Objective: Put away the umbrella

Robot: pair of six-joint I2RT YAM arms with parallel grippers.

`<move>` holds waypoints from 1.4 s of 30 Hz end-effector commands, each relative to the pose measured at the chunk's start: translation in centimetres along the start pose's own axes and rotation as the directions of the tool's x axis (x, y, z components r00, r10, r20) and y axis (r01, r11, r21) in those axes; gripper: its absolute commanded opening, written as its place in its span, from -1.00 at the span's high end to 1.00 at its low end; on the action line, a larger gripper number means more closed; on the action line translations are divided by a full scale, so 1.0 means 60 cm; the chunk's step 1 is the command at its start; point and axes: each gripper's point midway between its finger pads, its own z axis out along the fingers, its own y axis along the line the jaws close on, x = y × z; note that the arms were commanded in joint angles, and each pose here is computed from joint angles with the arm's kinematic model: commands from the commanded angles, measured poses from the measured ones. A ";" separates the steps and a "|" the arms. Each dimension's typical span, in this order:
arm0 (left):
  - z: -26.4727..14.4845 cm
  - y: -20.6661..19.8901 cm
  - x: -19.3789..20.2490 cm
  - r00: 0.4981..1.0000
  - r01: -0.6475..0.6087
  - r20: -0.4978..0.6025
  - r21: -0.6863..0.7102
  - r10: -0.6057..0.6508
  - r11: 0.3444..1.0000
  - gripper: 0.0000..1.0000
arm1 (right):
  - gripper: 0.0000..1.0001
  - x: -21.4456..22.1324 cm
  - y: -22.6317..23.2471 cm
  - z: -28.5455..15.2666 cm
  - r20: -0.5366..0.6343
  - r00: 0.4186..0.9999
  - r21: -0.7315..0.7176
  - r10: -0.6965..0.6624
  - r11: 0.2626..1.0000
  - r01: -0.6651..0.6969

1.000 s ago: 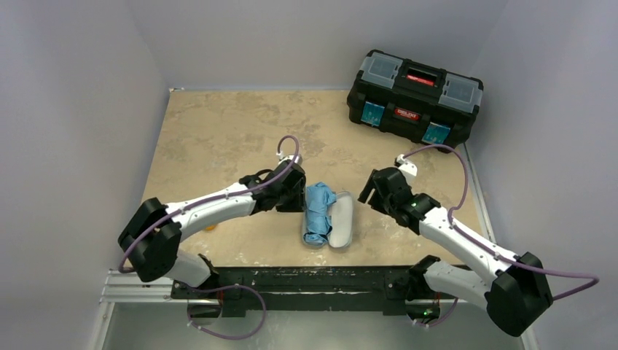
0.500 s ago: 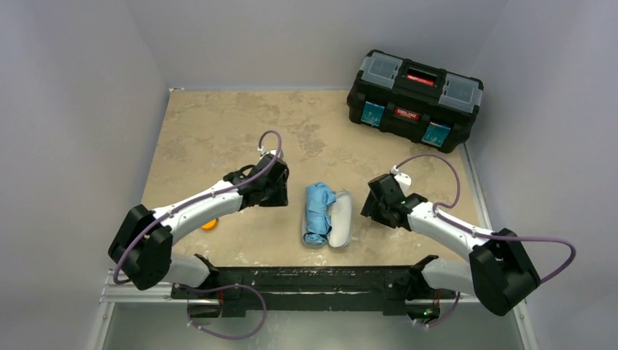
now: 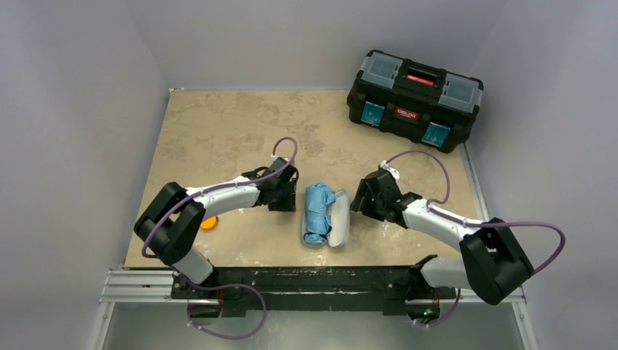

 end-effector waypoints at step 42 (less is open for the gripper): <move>-0.115 -0.031 -0.117 0.977 -0.122 0.177 0.017 0.117 0.992 0.19 | -0.24 -0.011 0.189 0.013 0.024 0.993 -0.285 -0.118 0.951 0.120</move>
